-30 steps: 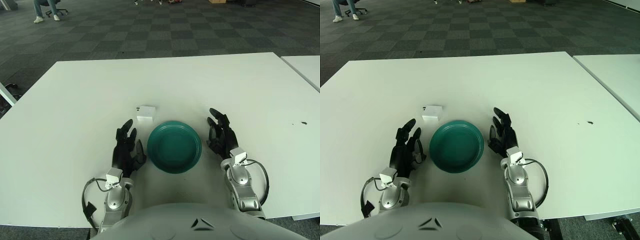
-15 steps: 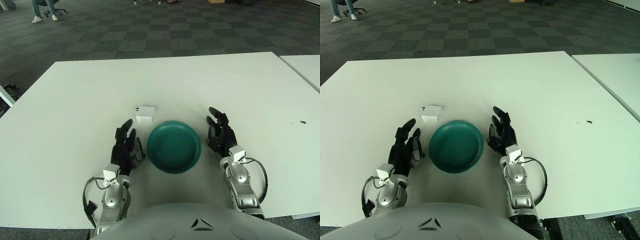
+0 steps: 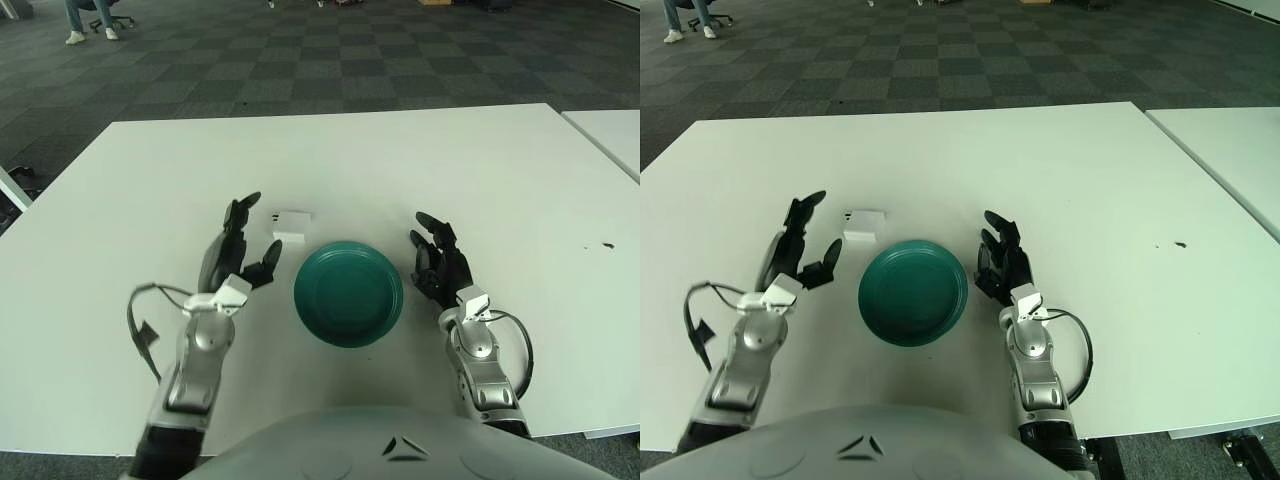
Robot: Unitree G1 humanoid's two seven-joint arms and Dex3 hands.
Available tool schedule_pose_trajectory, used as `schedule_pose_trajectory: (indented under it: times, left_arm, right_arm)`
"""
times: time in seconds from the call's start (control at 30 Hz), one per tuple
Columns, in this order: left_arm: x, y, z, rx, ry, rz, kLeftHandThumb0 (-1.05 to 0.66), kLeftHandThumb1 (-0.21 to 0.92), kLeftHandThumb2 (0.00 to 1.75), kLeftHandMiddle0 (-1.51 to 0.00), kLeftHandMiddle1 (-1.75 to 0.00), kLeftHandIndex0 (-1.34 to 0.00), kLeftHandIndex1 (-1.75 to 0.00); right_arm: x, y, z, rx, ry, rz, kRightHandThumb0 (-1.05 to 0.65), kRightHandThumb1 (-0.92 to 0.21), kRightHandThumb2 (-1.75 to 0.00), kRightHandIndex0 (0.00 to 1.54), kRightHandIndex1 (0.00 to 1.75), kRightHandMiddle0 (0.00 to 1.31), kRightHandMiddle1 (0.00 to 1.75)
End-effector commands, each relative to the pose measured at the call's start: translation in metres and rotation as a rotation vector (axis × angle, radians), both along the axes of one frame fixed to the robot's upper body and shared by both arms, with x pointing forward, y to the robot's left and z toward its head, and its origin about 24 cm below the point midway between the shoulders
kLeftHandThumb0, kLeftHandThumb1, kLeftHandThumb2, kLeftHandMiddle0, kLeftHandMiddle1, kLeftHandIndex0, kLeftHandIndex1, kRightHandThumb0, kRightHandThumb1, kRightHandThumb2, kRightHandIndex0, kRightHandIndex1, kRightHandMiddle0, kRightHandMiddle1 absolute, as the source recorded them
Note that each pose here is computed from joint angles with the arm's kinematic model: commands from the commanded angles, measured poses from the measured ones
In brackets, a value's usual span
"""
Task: Put the charger into the plate.
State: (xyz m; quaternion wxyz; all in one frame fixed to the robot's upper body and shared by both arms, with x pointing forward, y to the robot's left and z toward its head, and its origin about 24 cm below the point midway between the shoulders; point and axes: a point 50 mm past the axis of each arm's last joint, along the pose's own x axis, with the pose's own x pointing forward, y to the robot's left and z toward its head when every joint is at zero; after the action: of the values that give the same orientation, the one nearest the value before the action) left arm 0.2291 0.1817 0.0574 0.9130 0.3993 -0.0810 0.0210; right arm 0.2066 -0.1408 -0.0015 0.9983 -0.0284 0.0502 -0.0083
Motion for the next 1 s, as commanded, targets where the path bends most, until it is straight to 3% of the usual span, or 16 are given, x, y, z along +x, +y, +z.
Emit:
schedule_pose_trajectory:
  times: [0.0, 0.23, 0.43, 0.7, 0.97]
  left_arm:
    - [0.019, 0.007, 0.009, 0.245, -0.062, -0.044, -1.04, 0.92, 0.83, -0.23, 0.00, 0.00, -0.53]
    - [0.040, 0.009, 0.017, 0.396, -0.018, -0.125, -1.05, 0.92, 0.64, -0.18, 0.00, 0.00, -0.55]
    - [0.055, 0.000, 0.024, 0.545, -0.020, -0.209, -1.05, 0.92, 0.56, -0.14, 0.00, 0.00, -0.57]
    - [0.067, -0.009, 0.016, 0.683, -0.020, -0.299, -1.05, 0.92, 0.45, -0.15, -0.01, 0.00, -0.72]
    - [0.076, -0.010, 0.007, 0.742, 0.041, -0.388, -1.05, 0.92, 0.41, -0.14, 0.00, 0.00, -0.71]
  right_arm:
    - [-0.017, -0.002, -0.035, 0.005, 0.200, -0.014, -0.67, -0.92, -0.85, 0.44, 0.04, 0.00, 0.70]
    - [-0.017, -0.003, -0.036, 0.002, 0.186, -0.023, -0.67, -0.92, -0.84, 0.45, 0.04, 0.00, 0.73]
    - [-0.017, -0.004, -0.038, 0.004, 0.189, -0.029, -0.67, -0.92, -0.84, 0.45, 0.03, 0.00, 0.72]
    - [-0.019, -0.005, -0.039, 0.007, 0.199, -0.031, -0.69, -0.92, -0.84, 0.43, 0.02, 0.00, 0.72]
    - [-0.021, -0.005, -0.041, 0.013, 0.219, -0.036, -0.69, -0.92, -0.85, 0.42, 0.01, 0.00, 0.71]
